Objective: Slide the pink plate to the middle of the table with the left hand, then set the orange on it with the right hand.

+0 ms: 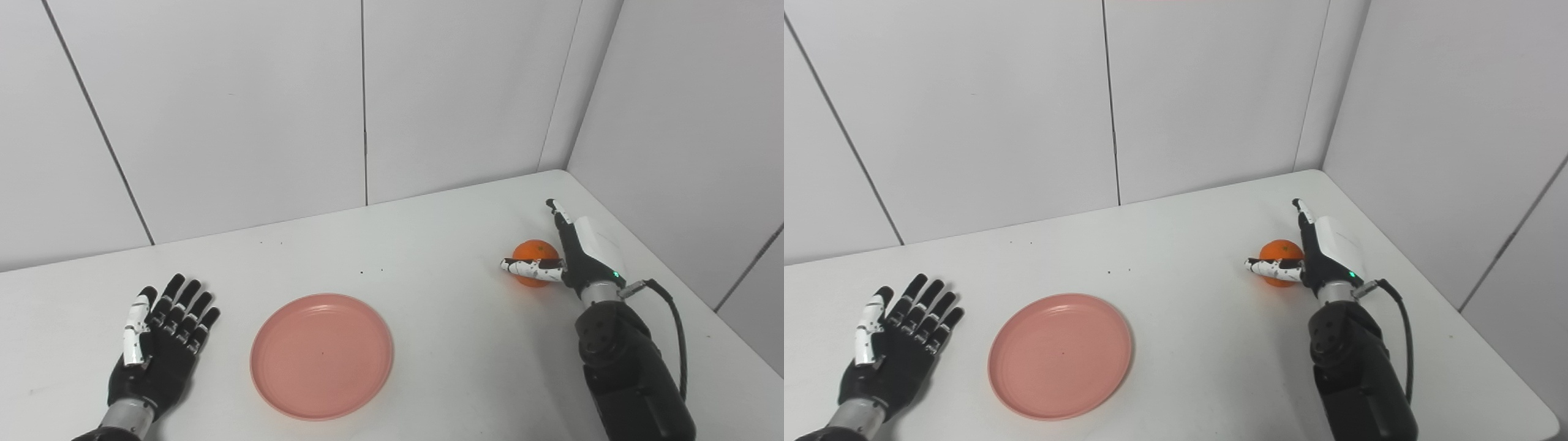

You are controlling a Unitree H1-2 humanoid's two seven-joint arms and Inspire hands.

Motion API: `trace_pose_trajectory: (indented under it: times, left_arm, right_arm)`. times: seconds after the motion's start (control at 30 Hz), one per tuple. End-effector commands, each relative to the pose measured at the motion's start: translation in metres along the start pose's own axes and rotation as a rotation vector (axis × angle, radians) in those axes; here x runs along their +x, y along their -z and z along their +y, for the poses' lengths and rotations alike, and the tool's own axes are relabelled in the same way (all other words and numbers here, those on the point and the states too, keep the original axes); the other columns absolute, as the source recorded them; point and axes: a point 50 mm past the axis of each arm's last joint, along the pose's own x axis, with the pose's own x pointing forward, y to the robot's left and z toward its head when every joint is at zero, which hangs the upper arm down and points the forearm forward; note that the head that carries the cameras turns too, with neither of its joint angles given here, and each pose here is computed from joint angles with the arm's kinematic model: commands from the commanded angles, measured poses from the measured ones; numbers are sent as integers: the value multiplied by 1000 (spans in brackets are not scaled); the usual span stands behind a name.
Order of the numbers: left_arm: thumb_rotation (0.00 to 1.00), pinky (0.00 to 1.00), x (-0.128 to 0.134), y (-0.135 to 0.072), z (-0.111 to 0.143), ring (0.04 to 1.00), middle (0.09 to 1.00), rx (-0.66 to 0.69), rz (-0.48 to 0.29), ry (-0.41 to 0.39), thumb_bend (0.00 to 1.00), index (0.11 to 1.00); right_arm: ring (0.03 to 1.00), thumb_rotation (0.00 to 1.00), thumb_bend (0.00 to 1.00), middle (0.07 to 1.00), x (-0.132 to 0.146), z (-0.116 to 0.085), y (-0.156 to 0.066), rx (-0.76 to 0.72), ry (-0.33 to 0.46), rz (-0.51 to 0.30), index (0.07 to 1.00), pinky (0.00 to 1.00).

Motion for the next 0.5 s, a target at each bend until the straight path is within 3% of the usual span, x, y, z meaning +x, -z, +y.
trace_pose_trajectory:
  times: [0.0, 0.47]
  left_arm:
    - [1000, 1000, -3, 5, 6, 1000, 1000, 4, 41, -32, 278, 1000]
    - [1000, 1000, -4, 4, 6, 997, 1000, 9, 44, -37, 282, 999]
  right_arm:
    - [878, 397, 963, 916, 9, -18, -12, -3, 47, -37, 925, 762]
    - [871, 402, 972, 902, 11, -15, -14, -35, -7, -16, 897, 752]
